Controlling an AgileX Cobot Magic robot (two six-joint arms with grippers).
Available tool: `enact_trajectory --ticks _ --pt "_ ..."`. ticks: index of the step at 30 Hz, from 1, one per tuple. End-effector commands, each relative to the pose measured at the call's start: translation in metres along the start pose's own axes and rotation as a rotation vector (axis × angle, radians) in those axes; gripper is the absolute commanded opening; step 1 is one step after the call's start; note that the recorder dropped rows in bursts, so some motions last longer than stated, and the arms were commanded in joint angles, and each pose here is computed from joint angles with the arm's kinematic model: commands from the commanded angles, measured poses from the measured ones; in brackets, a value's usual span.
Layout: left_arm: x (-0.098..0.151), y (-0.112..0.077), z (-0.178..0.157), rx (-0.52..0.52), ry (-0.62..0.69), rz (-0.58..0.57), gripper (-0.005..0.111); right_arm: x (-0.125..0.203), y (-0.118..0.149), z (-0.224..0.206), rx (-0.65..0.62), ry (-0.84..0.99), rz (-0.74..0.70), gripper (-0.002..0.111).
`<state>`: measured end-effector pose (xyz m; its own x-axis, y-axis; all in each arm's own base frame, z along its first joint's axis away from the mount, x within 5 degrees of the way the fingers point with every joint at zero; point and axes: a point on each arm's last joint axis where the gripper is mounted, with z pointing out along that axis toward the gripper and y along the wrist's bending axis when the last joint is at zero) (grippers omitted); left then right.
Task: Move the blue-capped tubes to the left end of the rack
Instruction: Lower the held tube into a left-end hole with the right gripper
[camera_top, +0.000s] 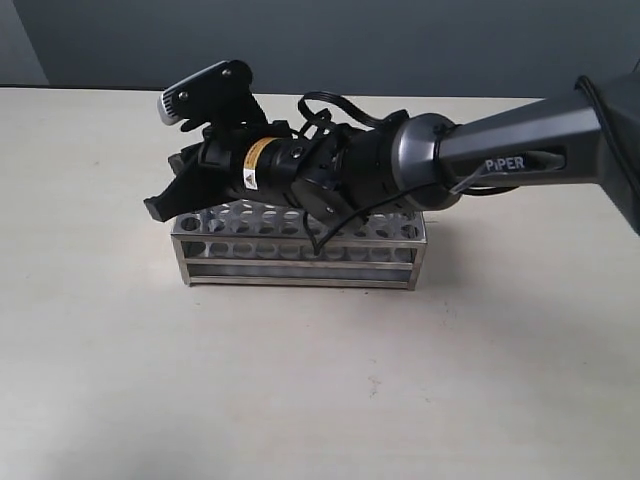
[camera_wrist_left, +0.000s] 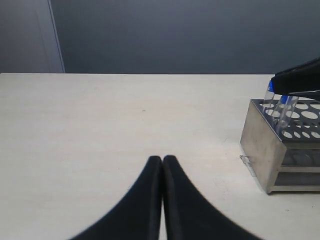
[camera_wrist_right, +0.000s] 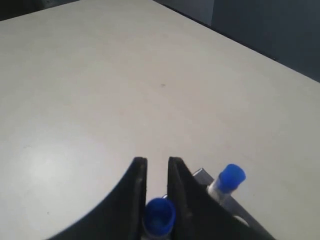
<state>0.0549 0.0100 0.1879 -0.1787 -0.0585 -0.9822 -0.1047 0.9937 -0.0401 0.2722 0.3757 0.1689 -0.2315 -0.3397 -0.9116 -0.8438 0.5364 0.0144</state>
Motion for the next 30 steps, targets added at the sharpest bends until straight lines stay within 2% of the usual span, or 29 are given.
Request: enact_trajectory --ticks 1,9,30 --pt "-0.002 -0.001 -0.001 0.01 -0.012 0.0 0.001 0.007 -0.021 -0.003 0.057 0.085 -0.016 -0.001" --pt "-0.002 -0.001 -0.001 0.011 -0.011 -0.004 0.001 -0.014 -0.01 -0.013 0.029 0.002 -0.085 -0.001" --pt "-0.002 -0.001 -0.001 0.011 -0.011 -0.004 0.001 -0.02 0.014 -0.012 -0.025 -0.053 -0.086 -0.001"
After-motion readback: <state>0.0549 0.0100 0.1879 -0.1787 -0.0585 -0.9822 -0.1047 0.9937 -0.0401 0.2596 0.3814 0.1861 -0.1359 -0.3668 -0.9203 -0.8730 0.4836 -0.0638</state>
